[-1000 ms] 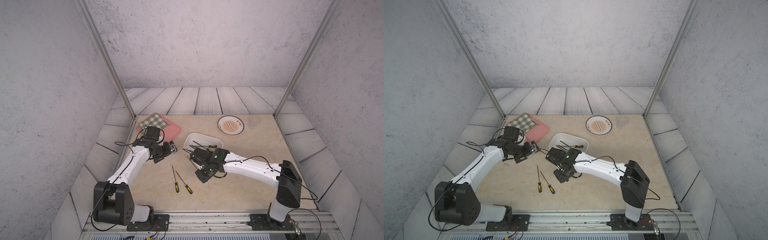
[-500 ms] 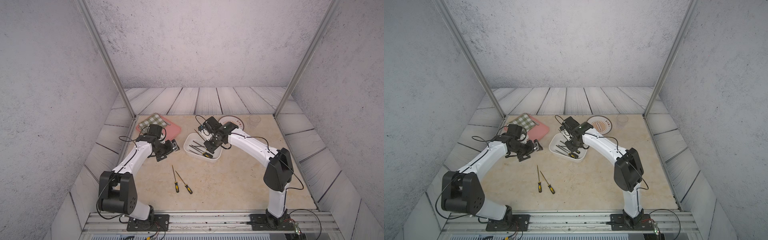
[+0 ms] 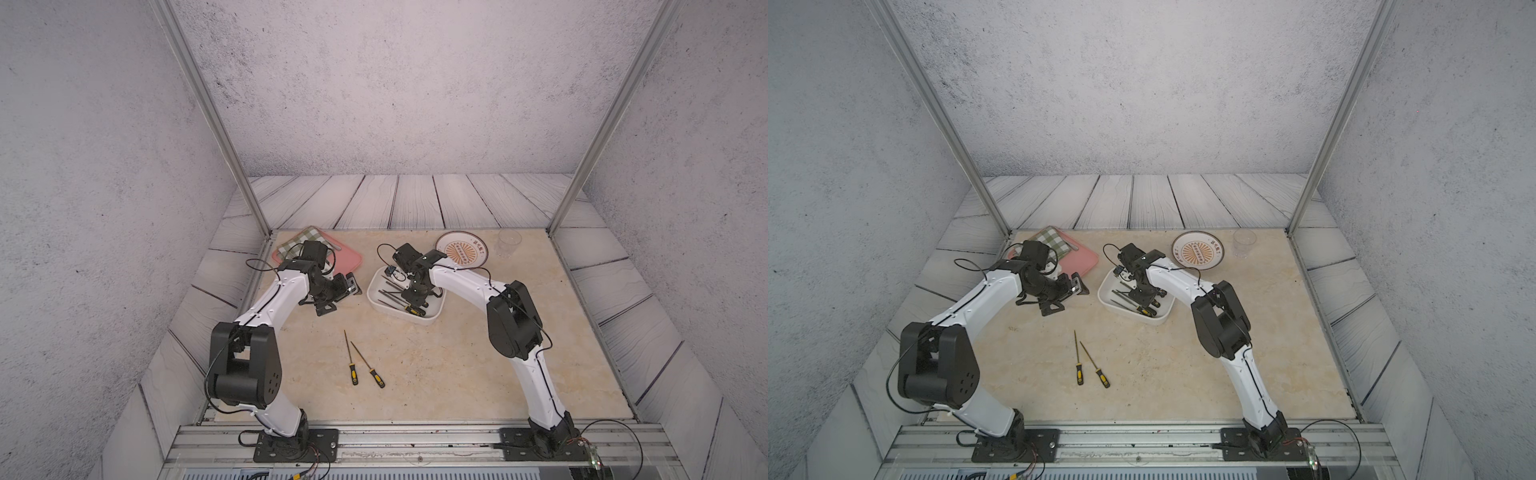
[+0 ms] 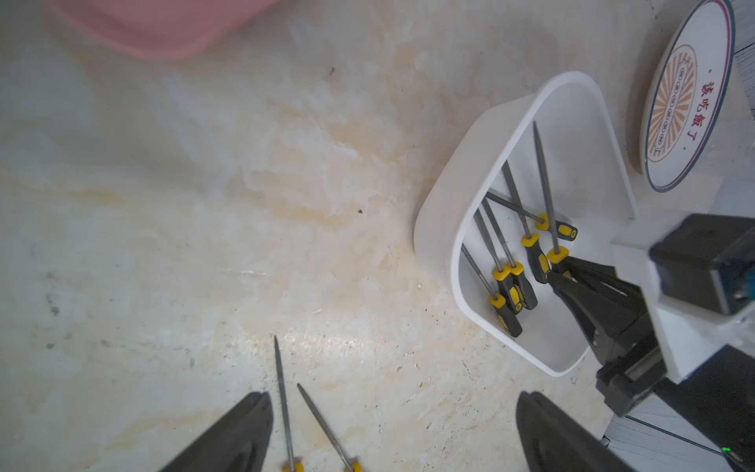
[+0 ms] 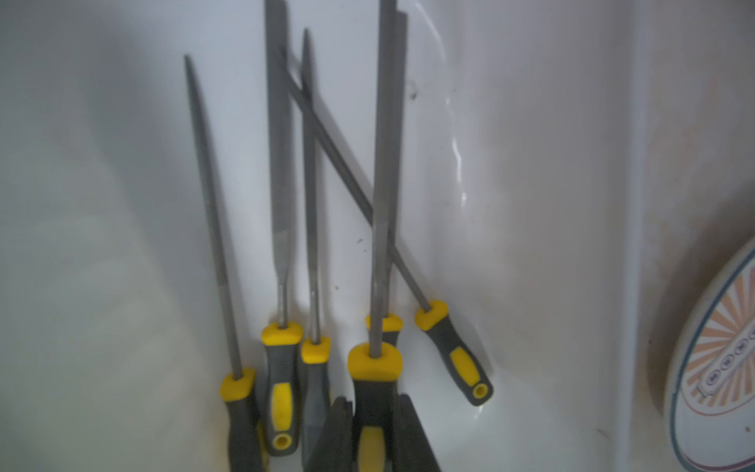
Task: Put the file tool into the storage box
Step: Place the file tool in the storage box.
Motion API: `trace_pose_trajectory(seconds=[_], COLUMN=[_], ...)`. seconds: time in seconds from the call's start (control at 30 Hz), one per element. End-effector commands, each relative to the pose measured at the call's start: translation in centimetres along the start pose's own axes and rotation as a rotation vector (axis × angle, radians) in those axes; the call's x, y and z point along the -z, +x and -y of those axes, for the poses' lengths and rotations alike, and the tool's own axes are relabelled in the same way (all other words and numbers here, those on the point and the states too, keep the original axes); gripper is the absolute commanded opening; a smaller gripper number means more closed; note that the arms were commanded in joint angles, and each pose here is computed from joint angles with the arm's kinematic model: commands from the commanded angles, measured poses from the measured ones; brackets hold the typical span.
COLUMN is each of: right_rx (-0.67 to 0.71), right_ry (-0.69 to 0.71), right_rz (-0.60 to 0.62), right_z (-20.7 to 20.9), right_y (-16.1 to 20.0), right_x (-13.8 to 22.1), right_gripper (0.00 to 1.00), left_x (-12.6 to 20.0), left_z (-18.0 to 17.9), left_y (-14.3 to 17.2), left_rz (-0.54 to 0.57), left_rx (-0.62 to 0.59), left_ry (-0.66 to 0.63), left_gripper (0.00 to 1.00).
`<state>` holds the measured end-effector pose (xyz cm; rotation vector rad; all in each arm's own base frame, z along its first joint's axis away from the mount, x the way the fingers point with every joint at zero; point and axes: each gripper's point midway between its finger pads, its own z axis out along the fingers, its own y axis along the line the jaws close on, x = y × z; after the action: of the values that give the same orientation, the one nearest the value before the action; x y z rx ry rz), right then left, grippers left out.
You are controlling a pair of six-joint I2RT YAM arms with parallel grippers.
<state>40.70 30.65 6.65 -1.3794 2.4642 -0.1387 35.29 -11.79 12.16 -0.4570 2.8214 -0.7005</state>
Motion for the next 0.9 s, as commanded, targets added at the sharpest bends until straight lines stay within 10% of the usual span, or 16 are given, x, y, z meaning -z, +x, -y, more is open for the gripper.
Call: trace_pose_trajectory(seconds=[0.0,0.27,0.5,0.87], right_rx=[0.062,0.080,0.042,-0.156], right_ry=[0.085,0.162,0.254,0.141], right_rz=[0.006,-0.053,-0.060,0.070], right_z=[2.3,4.0,5.7,4.0], right_y=[-0.6,0.6,0.3,-0.2], right_x=[-0.4,-2.0,-1.7,3.0], right_gripper=[0.09,0.12,0.49,0.49], left_x=[-0.6,-1.7,-2.0,-2.0], left_z=[-0.1,0.0,0.1,-0.1], left_y=[-0.3,-0.6,-0.6,-0.2], left_rz=[-0.018,-0.047,-0.061,-0.057], left_rx=[0.011,0.013,0.004,0.001], left_ry=[-0.014,-0.019,-0.016,-0.010], left_gripper=[0.99,0.99,0.99,0.99])
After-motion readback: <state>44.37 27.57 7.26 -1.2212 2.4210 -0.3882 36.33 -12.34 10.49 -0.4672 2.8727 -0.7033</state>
